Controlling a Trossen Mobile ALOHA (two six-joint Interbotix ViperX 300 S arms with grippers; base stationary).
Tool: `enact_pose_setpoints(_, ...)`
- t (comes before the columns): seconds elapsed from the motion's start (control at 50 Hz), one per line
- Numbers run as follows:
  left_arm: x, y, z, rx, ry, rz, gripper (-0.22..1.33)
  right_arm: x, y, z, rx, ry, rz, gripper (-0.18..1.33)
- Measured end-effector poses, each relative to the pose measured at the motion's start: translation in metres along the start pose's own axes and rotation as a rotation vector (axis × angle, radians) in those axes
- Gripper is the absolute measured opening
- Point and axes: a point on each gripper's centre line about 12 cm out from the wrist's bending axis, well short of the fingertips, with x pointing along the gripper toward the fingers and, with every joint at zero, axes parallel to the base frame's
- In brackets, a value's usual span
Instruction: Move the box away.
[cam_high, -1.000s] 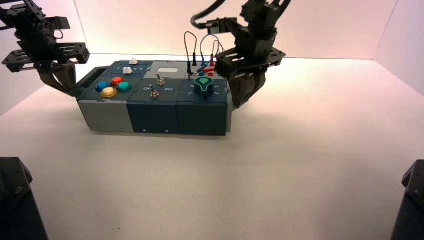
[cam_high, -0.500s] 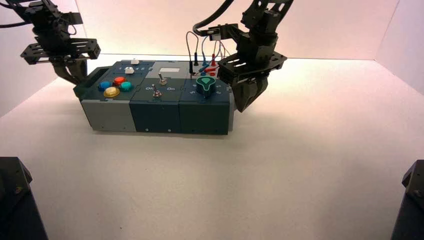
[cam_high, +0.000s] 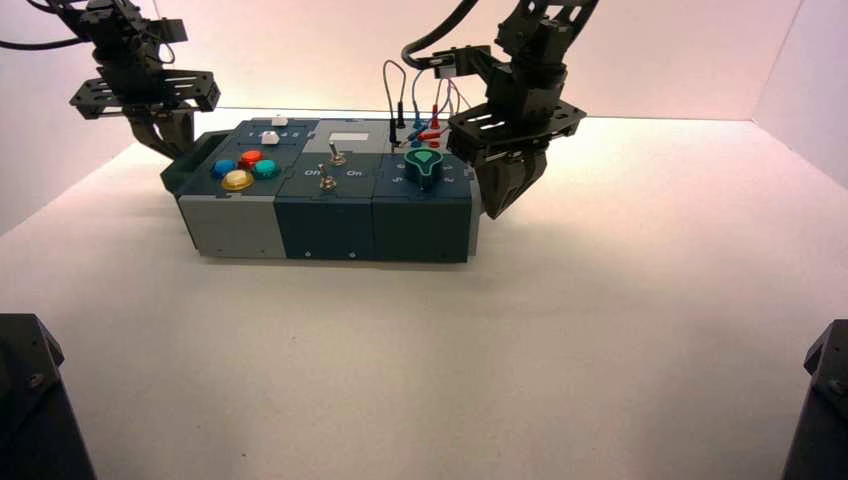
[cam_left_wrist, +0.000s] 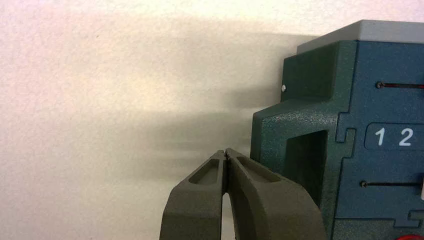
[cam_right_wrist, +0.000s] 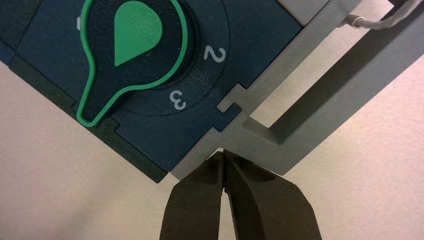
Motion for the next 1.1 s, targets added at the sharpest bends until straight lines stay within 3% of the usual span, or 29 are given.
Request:
enact_pose_setpoints(0.4, 0.005, -0.017, 0.011, 0.043, -0.003, -0.014, -0.16, -0.002, -0.021, 0.0, 0.044, -0.01, -0.021, -0.15)
enact_pose_setpoints(0.66, 0.012, -0.034, 0.026, 0.07, -0.005, -0.034, -0.16, -0.004, -0.045, 0.001, 0.101, -0.041, -0.041, -0.15)
enact_pose_setpoints(1.1, 0.022, -0.069, 0.053, 0.138, -0.008, -0.067, -0.16, -0.007, -0.078, -0.001, 0.152, -0.06, -0.082, -0.15)
